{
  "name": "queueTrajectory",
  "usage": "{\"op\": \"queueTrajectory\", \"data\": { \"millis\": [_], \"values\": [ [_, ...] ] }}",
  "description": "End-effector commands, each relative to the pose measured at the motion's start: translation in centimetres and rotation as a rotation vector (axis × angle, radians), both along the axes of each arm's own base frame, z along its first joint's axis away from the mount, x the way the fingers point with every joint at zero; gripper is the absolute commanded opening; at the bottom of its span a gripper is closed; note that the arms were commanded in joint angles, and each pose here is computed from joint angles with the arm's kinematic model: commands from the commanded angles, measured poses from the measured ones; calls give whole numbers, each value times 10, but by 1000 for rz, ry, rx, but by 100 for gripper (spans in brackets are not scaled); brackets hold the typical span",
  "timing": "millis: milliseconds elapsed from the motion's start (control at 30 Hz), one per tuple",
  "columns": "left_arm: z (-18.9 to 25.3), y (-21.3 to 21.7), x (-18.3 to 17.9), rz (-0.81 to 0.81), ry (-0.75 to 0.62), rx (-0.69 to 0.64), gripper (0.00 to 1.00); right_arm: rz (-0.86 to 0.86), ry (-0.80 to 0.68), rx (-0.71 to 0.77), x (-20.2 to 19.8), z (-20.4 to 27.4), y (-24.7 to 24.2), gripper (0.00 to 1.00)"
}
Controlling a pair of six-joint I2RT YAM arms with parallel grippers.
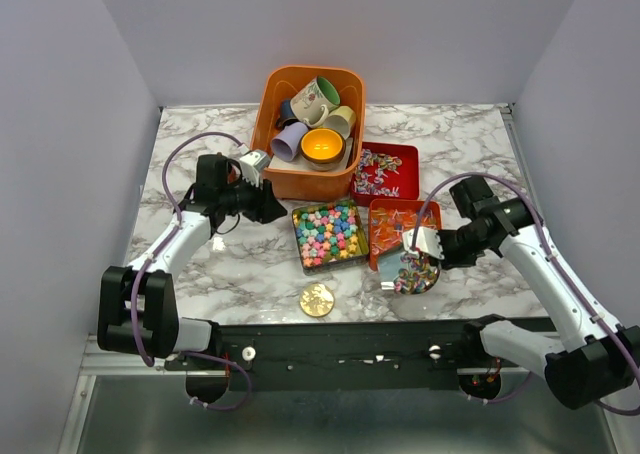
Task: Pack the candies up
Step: Place the fake candies in the packing bottle.
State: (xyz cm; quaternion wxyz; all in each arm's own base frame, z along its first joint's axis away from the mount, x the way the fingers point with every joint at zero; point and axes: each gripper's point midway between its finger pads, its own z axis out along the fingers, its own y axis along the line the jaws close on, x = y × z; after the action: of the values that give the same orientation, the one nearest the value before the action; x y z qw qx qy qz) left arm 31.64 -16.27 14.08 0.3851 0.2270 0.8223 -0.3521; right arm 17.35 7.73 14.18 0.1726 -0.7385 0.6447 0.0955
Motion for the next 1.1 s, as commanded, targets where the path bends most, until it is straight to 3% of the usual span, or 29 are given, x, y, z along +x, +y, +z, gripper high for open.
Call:
{"op": "queueTrajectory", "data": {
  "millis": [0,1067],
  "values": [
    [8,1,-3,-9,-25,-23,54,-57,-72,-71,17,12,-4,1],
    [4,-1,2,-6,-1,-48,54,14,-97,-103,-1,17,1,0]
  ]
}}
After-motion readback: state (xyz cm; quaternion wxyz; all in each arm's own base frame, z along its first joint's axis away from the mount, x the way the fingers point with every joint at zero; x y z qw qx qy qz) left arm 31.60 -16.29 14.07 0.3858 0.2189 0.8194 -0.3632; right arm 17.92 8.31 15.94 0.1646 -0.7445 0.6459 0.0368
